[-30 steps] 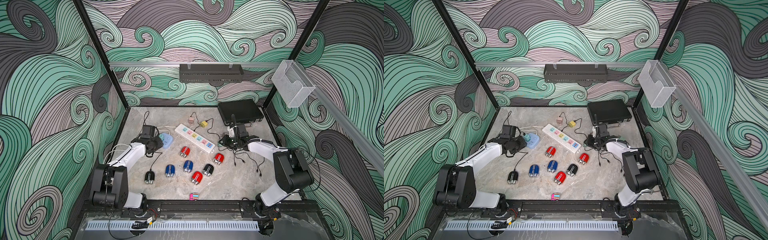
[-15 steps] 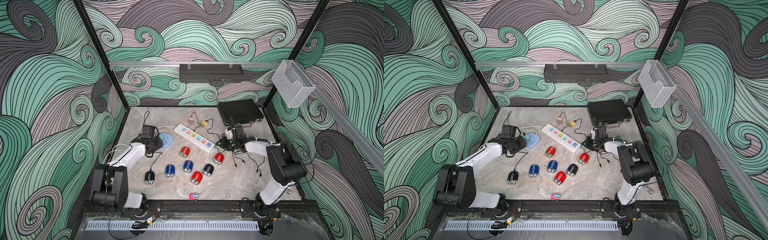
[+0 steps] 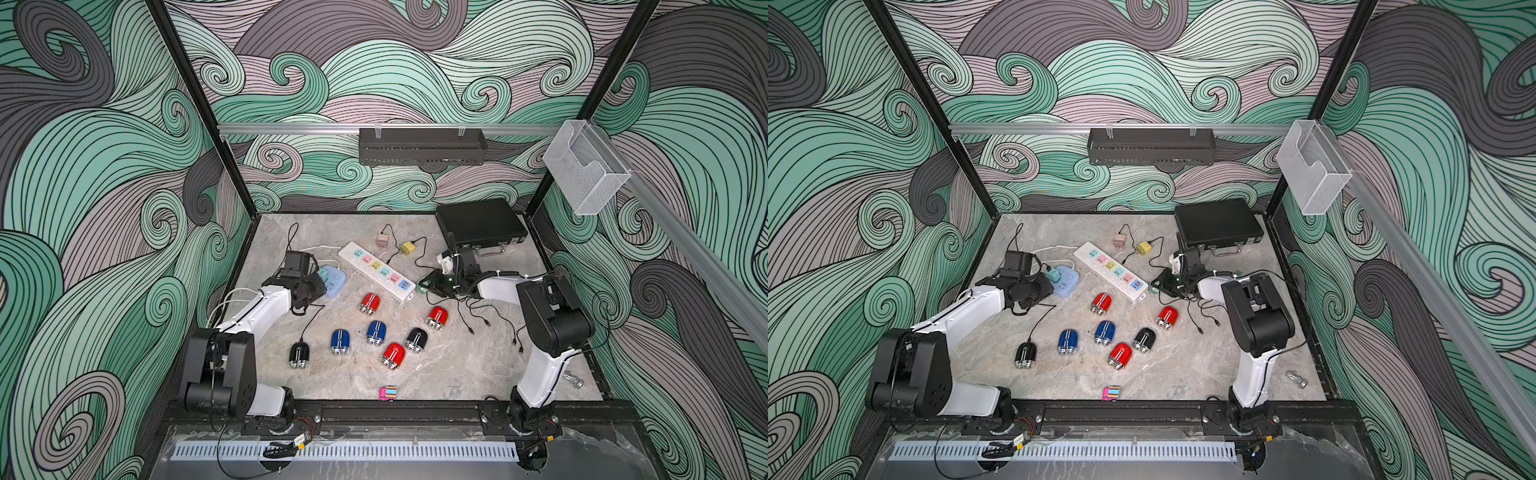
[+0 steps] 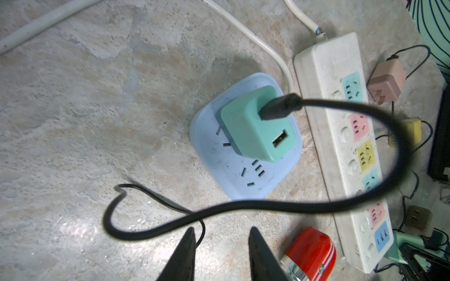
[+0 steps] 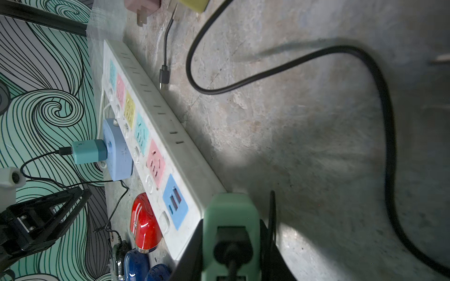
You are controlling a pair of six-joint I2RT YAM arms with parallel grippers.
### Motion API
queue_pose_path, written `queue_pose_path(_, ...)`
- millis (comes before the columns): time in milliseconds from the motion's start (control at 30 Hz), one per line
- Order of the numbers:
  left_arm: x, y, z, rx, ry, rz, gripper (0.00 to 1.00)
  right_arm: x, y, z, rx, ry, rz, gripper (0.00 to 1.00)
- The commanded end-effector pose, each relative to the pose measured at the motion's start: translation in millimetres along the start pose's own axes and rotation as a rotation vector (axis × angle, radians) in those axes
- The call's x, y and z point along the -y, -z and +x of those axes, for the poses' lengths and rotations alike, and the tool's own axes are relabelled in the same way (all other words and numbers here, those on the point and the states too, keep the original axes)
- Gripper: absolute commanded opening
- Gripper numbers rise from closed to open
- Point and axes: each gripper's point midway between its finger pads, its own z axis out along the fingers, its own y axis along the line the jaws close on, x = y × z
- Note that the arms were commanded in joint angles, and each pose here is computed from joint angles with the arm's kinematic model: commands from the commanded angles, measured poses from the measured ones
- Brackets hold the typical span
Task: Unplug the electric shaver
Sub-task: Move the socket to the center of the board, then place the plug at the center of the board.
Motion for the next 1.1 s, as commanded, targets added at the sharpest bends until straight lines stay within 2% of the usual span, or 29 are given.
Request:
queue_pose_path(0,-4,2,3,-0.004,-0.021,-0.024,0.37,5,0,5,-0.011,-0.040,-0.011,0.22)
queue_pose_path(100,-4,1,3,-0.007,-0.020,-0.024,0.37,5,1,10,-0.024,-0.036,-0.015,0.29)
queue_pose_path(333,-2,0,2,-0.007,-0.017,-0.015,0.37,13,12,11,-0.014,-0.032,0.013,0.35)
queue_pose_path(467,-2,2,2,-0.006,-0.021,-0.020,0.37,11,24,8,-0.004,-0.019,0.024,0.45)
queue_pose_path(667,0,4,2,-0.003,-0.021,-0.009,0.37,5,49,1,0.022,0.018,0.063,0.52)
queue_pose_path(800,3,7,2,-0.002,-0.024,0.004,0.37,12,69,0,0.031,0.025,0.151,0.53)
queue_pose_path(1067,12,14,3,0.007,-0.065,0.012,0.37,10,96,-7,0.086,0.055,0.204,0.55)
